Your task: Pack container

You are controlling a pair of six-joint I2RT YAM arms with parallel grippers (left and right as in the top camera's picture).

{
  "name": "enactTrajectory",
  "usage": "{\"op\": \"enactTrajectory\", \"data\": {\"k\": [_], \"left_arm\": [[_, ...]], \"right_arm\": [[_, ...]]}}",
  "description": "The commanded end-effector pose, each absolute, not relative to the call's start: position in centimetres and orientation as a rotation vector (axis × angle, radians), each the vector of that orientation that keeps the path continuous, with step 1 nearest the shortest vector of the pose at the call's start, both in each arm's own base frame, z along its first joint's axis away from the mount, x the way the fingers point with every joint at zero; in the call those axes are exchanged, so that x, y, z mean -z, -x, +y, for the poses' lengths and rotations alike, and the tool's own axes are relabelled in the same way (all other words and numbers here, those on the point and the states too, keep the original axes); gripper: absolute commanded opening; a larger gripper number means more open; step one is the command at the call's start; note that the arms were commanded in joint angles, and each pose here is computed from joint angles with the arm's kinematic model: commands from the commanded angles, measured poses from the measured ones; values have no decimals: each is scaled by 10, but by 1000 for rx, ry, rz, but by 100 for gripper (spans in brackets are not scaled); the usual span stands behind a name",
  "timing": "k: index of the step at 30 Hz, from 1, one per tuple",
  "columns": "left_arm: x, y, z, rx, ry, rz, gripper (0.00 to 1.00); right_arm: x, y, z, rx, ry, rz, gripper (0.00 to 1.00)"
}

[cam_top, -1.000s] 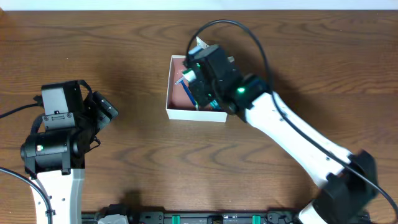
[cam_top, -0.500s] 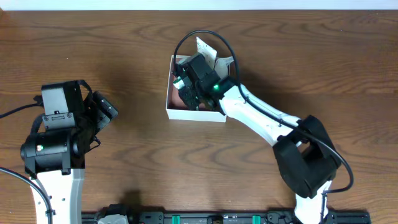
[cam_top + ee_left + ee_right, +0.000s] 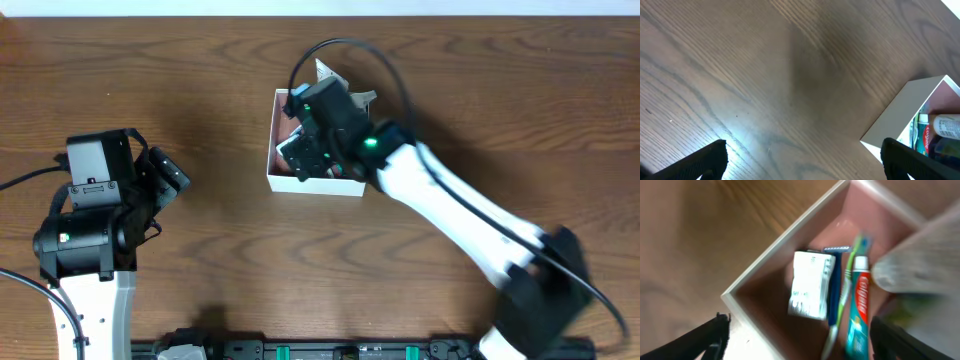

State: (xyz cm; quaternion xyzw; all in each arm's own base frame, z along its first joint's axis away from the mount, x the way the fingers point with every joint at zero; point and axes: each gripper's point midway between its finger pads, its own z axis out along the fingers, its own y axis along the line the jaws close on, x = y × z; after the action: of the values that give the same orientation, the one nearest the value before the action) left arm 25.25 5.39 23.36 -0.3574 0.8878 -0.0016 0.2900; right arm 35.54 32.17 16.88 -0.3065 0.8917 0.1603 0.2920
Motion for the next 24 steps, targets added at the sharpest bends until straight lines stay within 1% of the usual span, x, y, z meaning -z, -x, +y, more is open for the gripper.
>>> {"op": "enactTrajectory", "data": {"k": [1,9,16,21,24], "left_arm": [[-232,-252,58,-33,945,2377,98],[-232,-252,58,-32,945,2376,98],[-232,-252,58,-32,945,2376,98],[-232,-252,58,-32,945,2376,98],[-232,-252,58,-32,945,2376,98]], "right_arm": [[-233,-336,312,-467,800,2274,98],[-331,-285,267,-521,754,2100,99],[-386,-250,209,-431,667,1970,99],[-419,-241,163,-282,536,1872,99],[-426,-240,127,-130,430,1860,99]]}}
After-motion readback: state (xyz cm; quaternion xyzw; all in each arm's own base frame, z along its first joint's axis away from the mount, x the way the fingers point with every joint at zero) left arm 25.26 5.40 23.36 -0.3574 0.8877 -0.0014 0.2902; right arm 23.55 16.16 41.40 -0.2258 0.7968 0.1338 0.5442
